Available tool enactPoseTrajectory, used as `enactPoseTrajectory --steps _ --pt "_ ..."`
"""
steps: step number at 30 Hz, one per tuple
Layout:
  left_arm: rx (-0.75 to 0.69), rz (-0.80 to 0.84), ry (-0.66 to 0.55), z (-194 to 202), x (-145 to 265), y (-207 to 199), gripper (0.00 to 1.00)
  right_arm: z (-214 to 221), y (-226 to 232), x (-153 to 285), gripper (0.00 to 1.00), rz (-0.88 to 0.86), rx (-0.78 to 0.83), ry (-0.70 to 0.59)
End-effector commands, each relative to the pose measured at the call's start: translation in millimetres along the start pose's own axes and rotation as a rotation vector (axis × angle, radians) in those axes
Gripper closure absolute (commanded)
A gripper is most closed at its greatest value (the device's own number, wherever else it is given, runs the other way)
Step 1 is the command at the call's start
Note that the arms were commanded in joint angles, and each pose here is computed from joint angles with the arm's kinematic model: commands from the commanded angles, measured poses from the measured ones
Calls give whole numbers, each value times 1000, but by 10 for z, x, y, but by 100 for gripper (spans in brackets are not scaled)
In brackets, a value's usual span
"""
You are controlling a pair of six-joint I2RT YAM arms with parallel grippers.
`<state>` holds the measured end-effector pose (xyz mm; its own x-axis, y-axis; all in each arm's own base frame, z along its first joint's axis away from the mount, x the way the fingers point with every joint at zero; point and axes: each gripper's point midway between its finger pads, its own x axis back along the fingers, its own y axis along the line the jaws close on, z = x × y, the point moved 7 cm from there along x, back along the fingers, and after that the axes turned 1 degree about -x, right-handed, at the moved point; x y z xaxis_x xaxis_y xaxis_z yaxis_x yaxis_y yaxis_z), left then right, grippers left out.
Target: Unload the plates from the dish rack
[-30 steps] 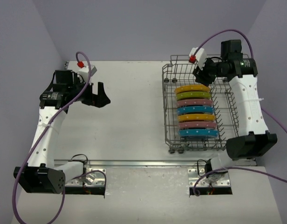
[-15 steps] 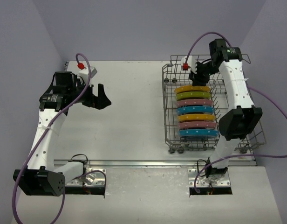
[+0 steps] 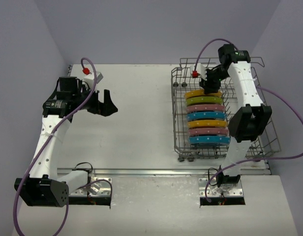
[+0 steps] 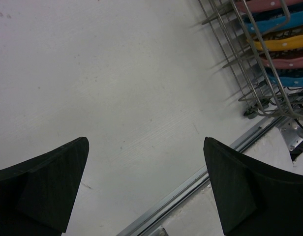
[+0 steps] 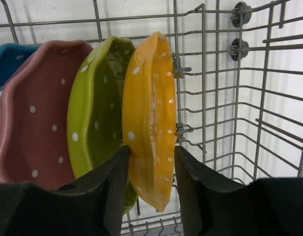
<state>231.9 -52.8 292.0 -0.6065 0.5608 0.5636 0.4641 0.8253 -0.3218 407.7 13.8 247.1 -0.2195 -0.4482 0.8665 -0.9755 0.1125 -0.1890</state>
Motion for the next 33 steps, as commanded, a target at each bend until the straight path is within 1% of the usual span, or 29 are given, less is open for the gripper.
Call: enactPoseTrajectory --steps 1,12,18,20,21,23,29,30,31,33 --pt "-23 2 -61 -66 63 -21 0 26 -118 -43 57 20 56 7" --pt "5 9 -61 -78 45 39 0 276 -12 -408 57 -91 66 56" --pt "15 13 -61 -74 43 56 0 315 -76 -537 58 -65 61 36" --pt "14 10 -61 -68 43 62 0 306 -90 -553 62 -53 63 28" --pt "15 9 -60 -64 41 65 0 292 -106 -537 63 -42 69 24" --pt "16 11 -57 -53 35 67 0 253 -131 -473 73 -26 84 20" --pt "15 14 -66 -74 28 73 0 92 -140 -179 91 -5 141 10" --pt "17 15 -66 -75 29 71 0 64 -125 -132 97 -4 147 4" --pt "18 14 -70 -82 36 71 0 29 -132 -91 99 7 157 -7" --pt "16 17 -75 -85 50 62 0 -61 -111 49 100 32 169 -26"
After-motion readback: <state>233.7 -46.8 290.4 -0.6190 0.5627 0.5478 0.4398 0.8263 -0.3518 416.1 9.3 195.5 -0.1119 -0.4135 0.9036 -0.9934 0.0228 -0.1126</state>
